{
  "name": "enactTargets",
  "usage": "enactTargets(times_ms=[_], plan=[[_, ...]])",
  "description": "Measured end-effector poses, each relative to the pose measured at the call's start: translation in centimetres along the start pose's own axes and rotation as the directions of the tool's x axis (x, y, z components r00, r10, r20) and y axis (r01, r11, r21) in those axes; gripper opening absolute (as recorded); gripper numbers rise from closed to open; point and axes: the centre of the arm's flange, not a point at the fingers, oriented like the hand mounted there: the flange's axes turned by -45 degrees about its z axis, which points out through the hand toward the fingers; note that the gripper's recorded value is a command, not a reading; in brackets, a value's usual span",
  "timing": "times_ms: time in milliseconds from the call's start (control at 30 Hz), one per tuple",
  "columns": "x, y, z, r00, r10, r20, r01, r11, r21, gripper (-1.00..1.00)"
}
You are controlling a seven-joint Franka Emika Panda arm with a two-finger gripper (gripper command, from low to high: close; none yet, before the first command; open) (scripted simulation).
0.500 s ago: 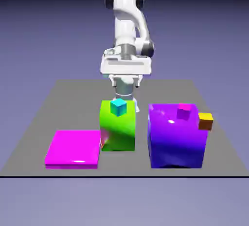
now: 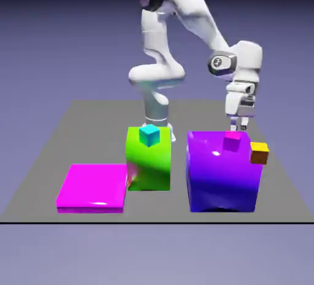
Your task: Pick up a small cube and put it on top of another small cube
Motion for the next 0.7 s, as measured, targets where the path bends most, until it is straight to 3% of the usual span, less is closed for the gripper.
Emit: enactTargets(times_ms=[67, 333, 700], plan=[[2.1, -4.8, -0.9, 0.989, -0.144, 0.036, 0.146, 0.989, -0.034, 0.0], [3.4, -14.1, 4.4, 0.82, -0.482, 0.309, 0.517, 0.855, -0.037, 0.0], [3.6, -26.4, 7.3, 0.459, -0.716, 0.525, 0.855, 0.518, -0.041, 0.0]])
